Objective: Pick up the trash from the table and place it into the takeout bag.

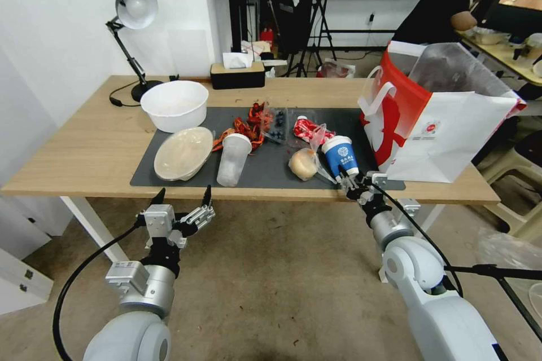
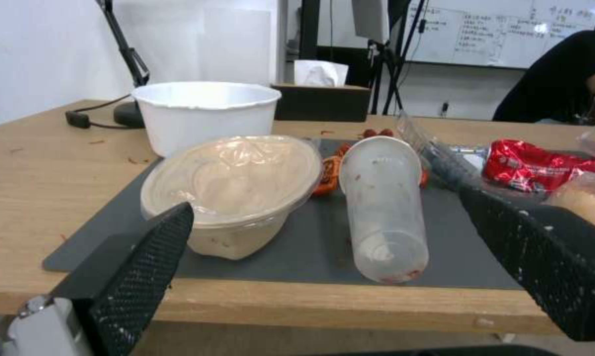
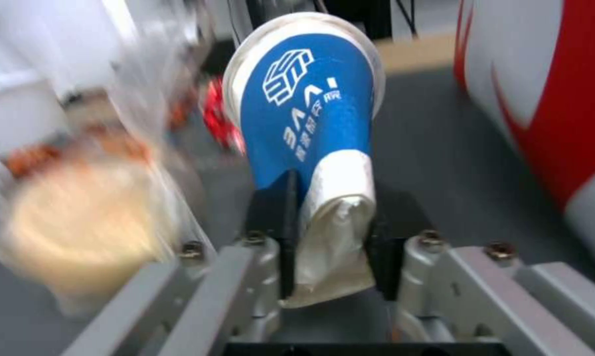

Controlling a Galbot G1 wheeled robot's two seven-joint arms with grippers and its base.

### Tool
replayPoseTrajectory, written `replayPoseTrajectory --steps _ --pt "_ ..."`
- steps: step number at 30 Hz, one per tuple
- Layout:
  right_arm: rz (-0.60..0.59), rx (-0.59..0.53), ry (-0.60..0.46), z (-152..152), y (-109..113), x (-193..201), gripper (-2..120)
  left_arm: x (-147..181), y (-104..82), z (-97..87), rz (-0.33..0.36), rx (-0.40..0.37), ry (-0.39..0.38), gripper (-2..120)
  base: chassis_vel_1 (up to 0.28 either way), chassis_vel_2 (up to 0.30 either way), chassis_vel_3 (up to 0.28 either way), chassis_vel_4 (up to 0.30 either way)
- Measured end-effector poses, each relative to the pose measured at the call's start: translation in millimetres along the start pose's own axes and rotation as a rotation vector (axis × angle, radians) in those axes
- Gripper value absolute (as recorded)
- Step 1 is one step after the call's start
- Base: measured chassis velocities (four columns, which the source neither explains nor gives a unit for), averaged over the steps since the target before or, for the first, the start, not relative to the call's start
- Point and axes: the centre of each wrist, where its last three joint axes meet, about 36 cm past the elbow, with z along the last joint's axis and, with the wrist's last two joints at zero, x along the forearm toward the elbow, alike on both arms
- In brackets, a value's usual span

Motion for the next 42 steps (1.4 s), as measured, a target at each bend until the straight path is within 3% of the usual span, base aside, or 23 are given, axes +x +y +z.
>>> replayPoseTrajectory --steps 8,9,11,14,18,19,22,24,27,32,39,42 --pt "-0.185 -0.034 -0.22 -35 -1 14 3 0 0.5 0.9 -0.002 -0.002 -0.002 100 0.0 0.0 0.0 0.0" --pt "-0.249 -0.028 -0.335 -61 -6 15 3 -1 0.7 1.8 -0.003 -0.002 -0.002 100 0.0 0.0 0.0 0.0" --pt "-0.259 -0.026 -0.379 -76 -7 15 3 -1 0.6 1.9 -0.002 -0.002 -0.002 100 0.0 0.0 0.0 0.0" --pt "-0.239 -0.024 -0.44 -101 -10 13 3 -1 0.5 2.1 -0.002 -0.003 -0.002 100 0.0 0.0 0.0 0.0" --pt "-0.064 -0.011 -0.516 -163 -25 -3 3 0 -0.2 3.7 0.0 -0.007 -0.006 100 0.0 0.0 0.0 0.0" --pt "-0.064 -0.011 -0.516 -163 -25 -3 3 0 -0.2 3.7 0.0 -0.007 -0.006 100 0.0 0.0 0.0 0.0" --pt "0.111 -0.005 -0.504 -188 -40 -19 3 0 -0.9 5.2 0.003 -0.013 -0.01 100 0.0 0.0 0.0 0.0" --pt "0.147 -0.005 -0.495 -192 -42 -22 3 0 -0.9 5.5 0.004 -0.014 -0.011 100 0.0 0.0 0.0 0.0" --pt "0.298 -0.005 -0.436 -202 -49 -31 3 1 -1.0 6.0 0.005 -0.017 -0.015 100 0.0 0.0 0.0 0.0" --pt "0.352 -0.017 -0.367 -202 -48 -31 8 1 -0.6 5.7 0.005 -0.018 -0.016 100 0.0 0.0 0.0 0.0" --pt "0.364 -0.029 -0.324 -201 -44 -30 39 2 -0.1 4.8 0.008 -0.02 -0.017 100 0.0 0.0 0.0 0.0" --pt "0.365 -0.032 -0.321 -201 -43 -29 44 2 -0.1 4.8 0.008 -0.02 -0.017 100 0.0 0.0 0.0 0.0"
